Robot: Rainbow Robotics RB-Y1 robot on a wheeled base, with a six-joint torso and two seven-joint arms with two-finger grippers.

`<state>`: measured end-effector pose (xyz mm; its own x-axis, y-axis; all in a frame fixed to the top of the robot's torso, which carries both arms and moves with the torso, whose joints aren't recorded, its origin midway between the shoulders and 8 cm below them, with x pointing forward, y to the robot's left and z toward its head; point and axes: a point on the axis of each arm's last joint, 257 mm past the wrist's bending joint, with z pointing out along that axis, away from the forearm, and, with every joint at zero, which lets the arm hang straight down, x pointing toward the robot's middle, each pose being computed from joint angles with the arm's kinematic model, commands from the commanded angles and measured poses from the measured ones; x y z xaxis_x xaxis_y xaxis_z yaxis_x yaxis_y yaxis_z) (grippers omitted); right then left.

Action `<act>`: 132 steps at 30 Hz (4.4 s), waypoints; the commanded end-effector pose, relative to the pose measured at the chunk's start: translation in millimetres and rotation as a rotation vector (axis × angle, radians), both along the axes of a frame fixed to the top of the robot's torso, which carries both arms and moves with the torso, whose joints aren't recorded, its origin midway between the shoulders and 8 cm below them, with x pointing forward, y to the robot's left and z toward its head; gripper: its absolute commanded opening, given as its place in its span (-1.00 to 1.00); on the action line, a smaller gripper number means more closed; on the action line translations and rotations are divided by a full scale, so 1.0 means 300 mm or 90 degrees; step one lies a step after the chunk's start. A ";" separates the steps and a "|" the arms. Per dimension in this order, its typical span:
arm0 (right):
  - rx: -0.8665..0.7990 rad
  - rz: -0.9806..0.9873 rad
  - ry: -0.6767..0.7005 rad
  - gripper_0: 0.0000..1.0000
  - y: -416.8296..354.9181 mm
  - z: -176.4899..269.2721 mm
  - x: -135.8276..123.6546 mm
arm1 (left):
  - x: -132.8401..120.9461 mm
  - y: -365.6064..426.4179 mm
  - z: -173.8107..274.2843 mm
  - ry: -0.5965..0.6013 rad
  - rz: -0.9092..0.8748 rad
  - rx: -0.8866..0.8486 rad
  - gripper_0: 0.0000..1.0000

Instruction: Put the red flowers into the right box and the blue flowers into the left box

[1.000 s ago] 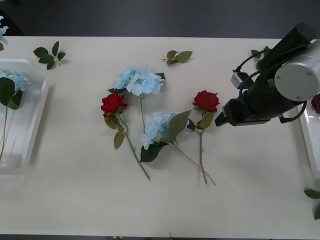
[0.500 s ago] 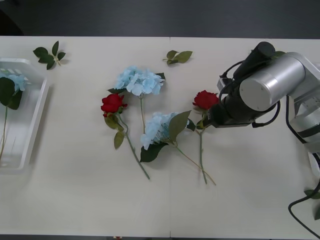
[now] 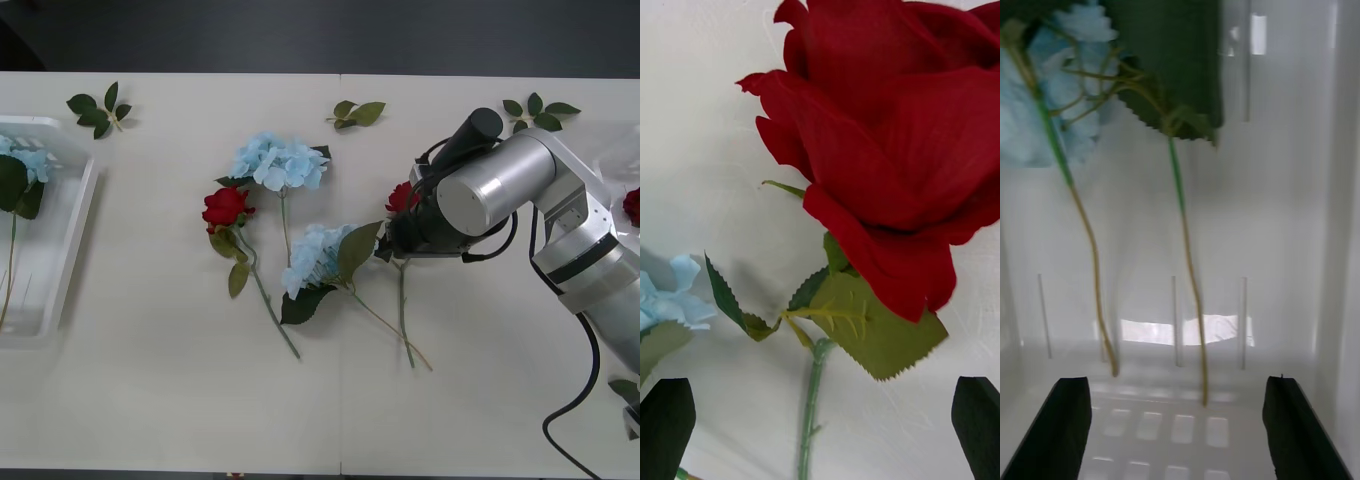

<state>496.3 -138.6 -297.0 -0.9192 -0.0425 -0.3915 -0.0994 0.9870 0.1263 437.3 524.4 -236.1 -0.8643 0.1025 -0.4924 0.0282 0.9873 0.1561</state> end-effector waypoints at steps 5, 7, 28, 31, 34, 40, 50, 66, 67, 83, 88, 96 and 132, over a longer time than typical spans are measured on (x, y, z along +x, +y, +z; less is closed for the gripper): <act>0.014 -0.010 -0.023 1.00 0.052 0.020 0.047 | 0.003 -0.284 0.084 0.007 -0.084 -0.039 1.00; 0.007 -0.008 -0.028 1.00 0.052 0.007 0.054 | -0.001 -0.376 0.085 0.009 -0.078 -0.058 1.00; 0.005 -0.003 -0.020 1.00 0.091 -0.087 0.047 | 0.035 -1.059 0.025 -0.073 -0.023 -0.114 1.00; 0.004 -0.001 -0.017 0.94 0.093 -0.095 0.041 | 0.060 -1.104 0.009 -0.096 -0.012 -0.104 1.00; 0.002 0.002 -0.017 0.60 0.095 -0.098 0.038 | 0.086 -1.175 -0.031 -0.098 -0.007 -0.123 1.00; -0.002 0.010 -0.020 -0.07 0.106 -0.106 0.034 | 0.160 -1.240 -0.094 -0.085 -0.009 -0.141 1.00; 0.002 0.008 -0.027 -0.59 0.111 -0.128 0.050 | 0.211 -1.276 -0.163 -0.045 -0.005 -0.125 0.86; -0.016 0.002 -0.098 -1.00 -0.015 -0.028 0.159 | 0.240 -1.268 -0.272 -0.004 -0.019 -0.071 0.80; -0.020 0.004 -0.105 -1.00 -0.035 -0.013 0.169 | 0.243 -1.273 -0.272 -0.003 -0.022 -0.069 0.80; -0.184 0.090 -0.184 -1.00 -0.596 0.275 0.275 | 0.221 -1.289 -0.315 0.015 -0.039 -0.045 0.78; -0.222 0.069 -0.173 -1.00 -0.798 0.348 0.250 | 0.205 -1.300 -0.332 0.021 -0.047 -0.038 0.78; -0.296 0.027 -0.160 -1.00 -1.076 0.450 0.192 | 0.196 -1.304 -0.341 0.024 -0.050 -0.035 0.34; -0.399 -0.170 -0.189 -0.57 -1.767 0.250 0.002 | 0.108 -1.276 0.054 -0.035 -0.174 -0.089 -1.00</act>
<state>483.7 -667.1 -243.9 -0.8055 -0.0931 -0.5852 0.2207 0.8694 -0.4421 476.9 136.2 -243.7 -0.8100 0.2261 -0.5411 0.2506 0.9676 0.0291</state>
